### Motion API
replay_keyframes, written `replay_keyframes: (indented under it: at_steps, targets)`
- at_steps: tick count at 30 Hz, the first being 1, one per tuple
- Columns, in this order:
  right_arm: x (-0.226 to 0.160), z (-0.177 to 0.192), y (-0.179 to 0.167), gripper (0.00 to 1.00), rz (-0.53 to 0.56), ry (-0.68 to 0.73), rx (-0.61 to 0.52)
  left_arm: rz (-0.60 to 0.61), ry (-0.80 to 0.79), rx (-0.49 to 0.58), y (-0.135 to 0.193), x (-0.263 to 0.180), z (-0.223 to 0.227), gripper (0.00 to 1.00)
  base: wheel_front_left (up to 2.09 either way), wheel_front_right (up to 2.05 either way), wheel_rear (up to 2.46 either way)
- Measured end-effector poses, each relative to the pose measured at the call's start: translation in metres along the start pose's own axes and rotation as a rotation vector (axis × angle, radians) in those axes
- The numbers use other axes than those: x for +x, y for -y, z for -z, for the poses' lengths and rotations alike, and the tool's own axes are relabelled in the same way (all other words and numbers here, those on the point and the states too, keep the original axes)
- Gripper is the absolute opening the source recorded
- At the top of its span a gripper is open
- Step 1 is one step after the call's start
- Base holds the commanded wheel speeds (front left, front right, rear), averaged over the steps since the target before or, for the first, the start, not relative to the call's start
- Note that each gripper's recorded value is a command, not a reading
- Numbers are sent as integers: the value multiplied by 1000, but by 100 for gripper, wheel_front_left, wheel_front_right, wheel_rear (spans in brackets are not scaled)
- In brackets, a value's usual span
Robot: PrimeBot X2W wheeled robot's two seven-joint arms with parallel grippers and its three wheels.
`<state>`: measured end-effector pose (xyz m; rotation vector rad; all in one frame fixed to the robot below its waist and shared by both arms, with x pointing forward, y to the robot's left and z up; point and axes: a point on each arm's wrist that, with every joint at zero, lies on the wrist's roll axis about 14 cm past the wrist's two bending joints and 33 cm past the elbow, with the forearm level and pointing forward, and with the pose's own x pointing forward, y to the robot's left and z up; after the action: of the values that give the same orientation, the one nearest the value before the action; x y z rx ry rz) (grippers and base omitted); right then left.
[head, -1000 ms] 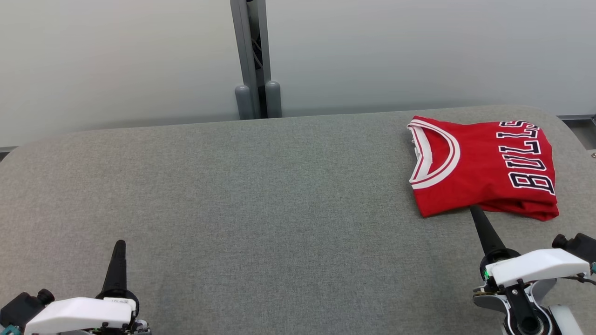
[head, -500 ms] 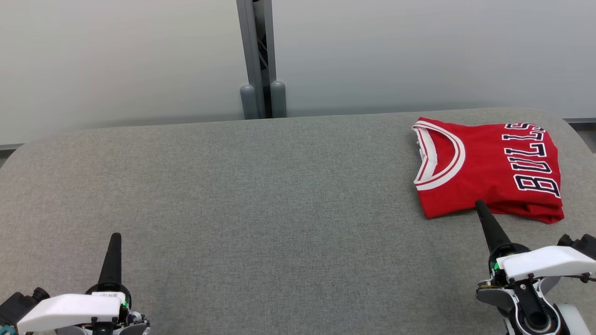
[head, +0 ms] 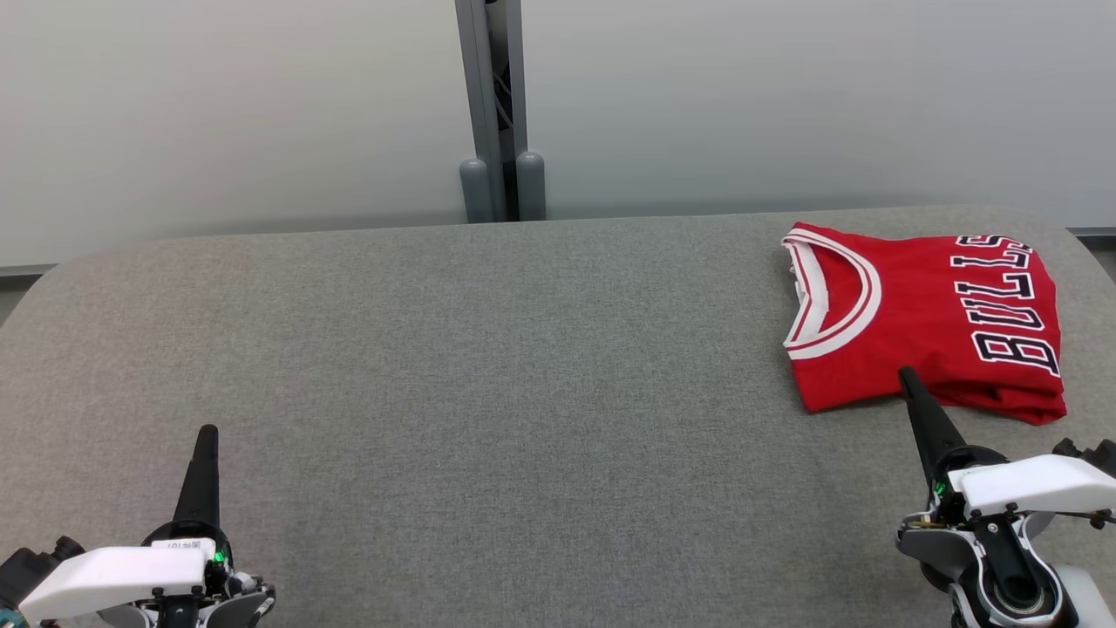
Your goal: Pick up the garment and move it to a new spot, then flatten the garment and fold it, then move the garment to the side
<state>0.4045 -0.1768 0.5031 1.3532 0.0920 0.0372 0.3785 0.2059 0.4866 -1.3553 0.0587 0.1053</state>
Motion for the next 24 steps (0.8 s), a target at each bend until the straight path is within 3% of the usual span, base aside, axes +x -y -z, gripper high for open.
replay_keyframes:
  at_steps: [24]
  targets:
    - [8, -1, -7, 0, -27, -3, 166, 66, 41, -168, 10, 1, -14, 0, 0, 0, 0]
